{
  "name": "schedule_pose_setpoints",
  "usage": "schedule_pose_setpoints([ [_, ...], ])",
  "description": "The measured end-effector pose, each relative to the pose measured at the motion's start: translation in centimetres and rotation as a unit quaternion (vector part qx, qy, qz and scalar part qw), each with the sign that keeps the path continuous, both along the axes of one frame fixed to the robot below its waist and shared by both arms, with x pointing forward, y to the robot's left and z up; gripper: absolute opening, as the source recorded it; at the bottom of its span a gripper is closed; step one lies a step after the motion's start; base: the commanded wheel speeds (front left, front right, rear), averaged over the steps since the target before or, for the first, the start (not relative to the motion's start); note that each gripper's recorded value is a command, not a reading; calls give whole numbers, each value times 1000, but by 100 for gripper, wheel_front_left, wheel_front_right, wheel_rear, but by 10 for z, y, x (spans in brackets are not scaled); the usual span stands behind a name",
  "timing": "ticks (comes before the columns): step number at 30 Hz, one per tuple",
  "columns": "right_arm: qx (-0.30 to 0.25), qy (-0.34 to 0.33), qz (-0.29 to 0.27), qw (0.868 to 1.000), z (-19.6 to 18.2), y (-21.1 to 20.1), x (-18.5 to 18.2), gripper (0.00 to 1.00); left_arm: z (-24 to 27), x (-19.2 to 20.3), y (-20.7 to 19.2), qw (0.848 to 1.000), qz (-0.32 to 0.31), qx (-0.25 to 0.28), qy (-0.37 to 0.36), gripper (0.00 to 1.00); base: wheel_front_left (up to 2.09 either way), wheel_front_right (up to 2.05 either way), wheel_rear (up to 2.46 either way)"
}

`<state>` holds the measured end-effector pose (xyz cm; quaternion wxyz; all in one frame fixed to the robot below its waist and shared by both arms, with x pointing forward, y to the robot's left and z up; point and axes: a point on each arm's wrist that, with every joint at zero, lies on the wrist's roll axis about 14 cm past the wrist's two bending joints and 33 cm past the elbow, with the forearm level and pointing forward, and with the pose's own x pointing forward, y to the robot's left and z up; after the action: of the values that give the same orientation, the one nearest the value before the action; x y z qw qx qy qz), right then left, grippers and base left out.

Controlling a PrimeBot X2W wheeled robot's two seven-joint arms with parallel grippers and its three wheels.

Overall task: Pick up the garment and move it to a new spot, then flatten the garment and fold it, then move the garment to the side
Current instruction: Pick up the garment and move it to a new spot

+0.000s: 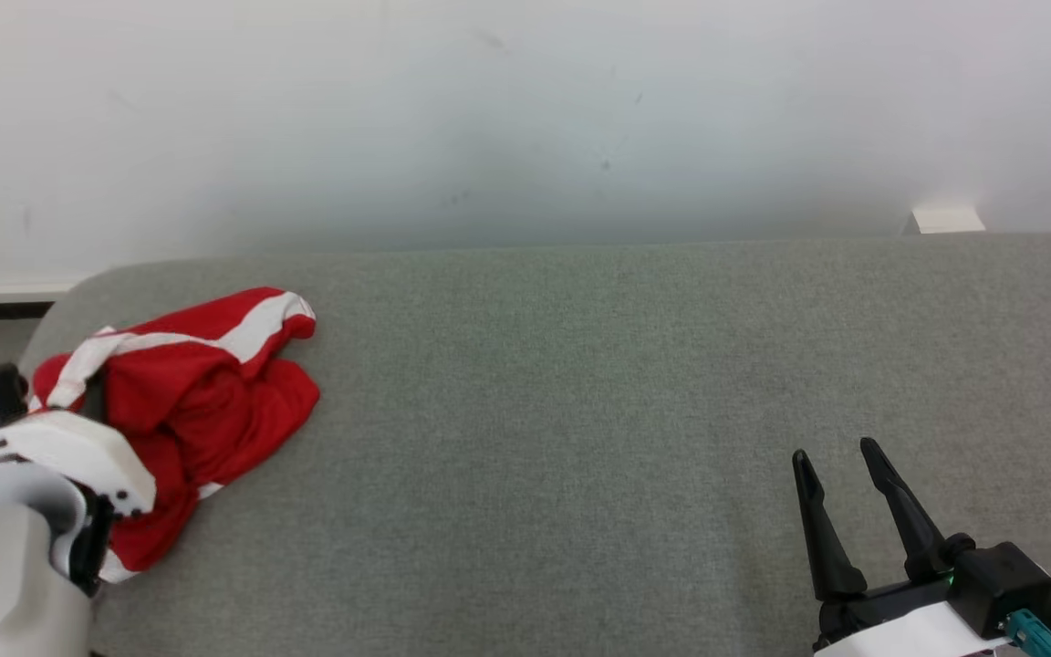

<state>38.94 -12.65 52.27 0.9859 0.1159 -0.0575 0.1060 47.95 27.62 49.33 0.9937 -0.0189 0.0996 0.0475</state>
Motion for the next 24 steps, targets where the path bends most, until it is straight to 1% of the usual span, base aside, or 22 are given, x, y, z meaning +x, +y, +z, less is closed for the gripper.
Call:
schedule_pose_setpoints([
  [5, 3, -17, -2, 1000, 12, -1, -10, 100, 68, 11, -18, 996, -38, 29, -72, 0, 0, 0, 0],
  [7, 14, -26, -6, 1000, 19, -4, -14, 100, 95, 15, -31, 993, -58, 37, -96, 0, 0, 0, 0],
  [10, 24, -33, -14, 999, 24, -9, -20, 100, 123, 19, -62, 987, -101, 46, -117, 0, 0, 0, 0],
  [14, 31, -43, -36, 998, 30, -23, -27, 100, 157, 19, -110, 974, -165, 54, -147, 0, 0, 0, 0],
  [18, 39, -48, -61, 996, 33, -40, -35, 100, 186, 12, -164, 955, -233, 45, -179, 0, 0, 0, 0],
  [21, 41, -51, -82, 994, 34, -54, -41, 100, 207, 0, -210, 935, -288, 19, -205, 0, 0, 0, 0],
  [24, 40, -54, -103, 992, 35, -68, -47, 100, 237, -16, -245, 911, -330, -29, -245, 0, 0, 0, 0],
])
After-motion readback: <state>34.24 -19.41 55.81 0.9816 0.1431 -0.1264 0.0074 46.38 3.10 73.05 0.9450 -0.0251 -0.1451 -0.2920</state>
